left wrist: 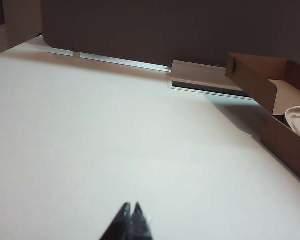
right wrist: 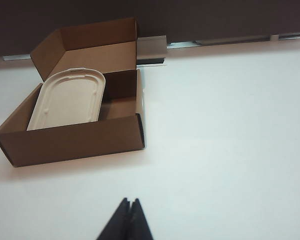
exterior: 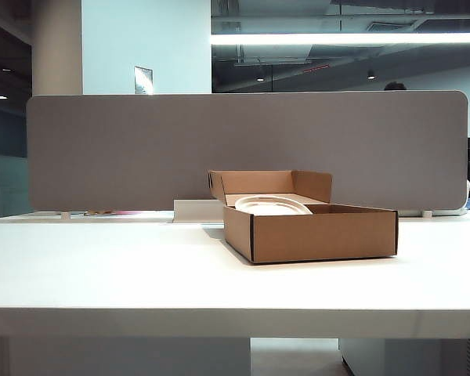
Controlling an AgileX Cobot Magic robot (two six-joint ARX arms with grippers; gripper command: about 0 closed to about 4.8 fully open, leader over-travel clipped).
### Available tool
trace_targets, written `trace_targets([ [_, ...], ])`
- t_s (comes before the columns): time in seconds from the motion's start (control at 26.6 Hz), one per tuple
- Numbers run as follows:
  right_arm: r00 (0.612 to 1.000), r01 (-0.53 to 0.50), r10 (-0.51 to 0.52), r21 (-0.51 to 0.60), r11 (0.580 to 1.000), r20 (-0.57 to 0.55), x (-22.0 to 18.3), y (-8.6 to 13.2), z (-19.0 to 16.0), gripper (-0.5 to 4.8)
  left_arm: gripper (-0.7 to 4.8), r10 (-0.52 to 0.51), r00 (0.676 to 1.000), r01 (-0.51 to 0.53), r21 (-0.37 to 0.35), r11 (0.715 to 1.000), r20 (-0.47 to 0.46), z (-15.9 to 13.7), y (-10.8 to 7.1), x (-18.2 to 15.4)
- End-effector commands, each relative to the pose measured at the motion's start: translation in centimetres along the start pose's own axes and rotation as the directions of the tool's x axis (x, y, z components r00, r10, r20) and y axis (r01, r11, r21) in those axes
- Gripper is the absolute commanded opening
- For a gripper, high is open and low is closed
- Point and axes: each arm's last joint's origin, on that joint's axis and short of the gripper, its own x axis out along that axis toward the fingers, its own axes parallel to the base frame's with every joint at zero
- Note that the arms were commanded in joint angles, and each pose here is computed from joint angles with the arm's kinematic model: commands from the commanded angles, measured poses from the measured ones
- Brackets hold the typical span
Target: Pick up the lid and place it into the paper box.
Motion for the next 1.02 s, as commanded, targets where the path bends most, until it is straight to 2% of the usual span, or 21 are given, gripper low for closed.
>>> trace_targets([
  [0.04,1.000,-0.002,0.002,-0.002,1.000,0.009,0.04,-0.01,-0.05,-0.08,-0.05,-0.012,1.000,0.012,0.014,1.000,0.011,0.19,-0.07,-0.02],
  [0.15,1.000,-0.002,0.002,-0.002,1.000,0.009,0.04,-0.01,-0.05,-0.08,-0.05,-0.010,1.000,0.010,0.016,1.000,-0.009,-0.01,-0.05,-0.02],
  [0.34,1.000,-0.002,0.002,-0.002,1.000,0.009,0.04,-0.01,-0.05,-0.08,-0.05,-0.007,1.000,0.008,0.085,0.996,-0.009,0.00,-0.04,-0.01],
  [0.9,1.000,-0.002,0.002,-0.002,1.000,0.009,0.04,-0.01,-0.05,-0.08,-0.04,-0.002,0.998,0.007,0.080,0.997,-0.061,-0.51,0.03,-0.03],
  [1.02,0.999,0.031,-0.030,-0.071,0.997,0.013,0.03,-0.11,-0.03,-0.08,-0.05,-0.002,0.998,0.007,0.080,0.997,-0.061,-0.51,0.03,-0.03],
])
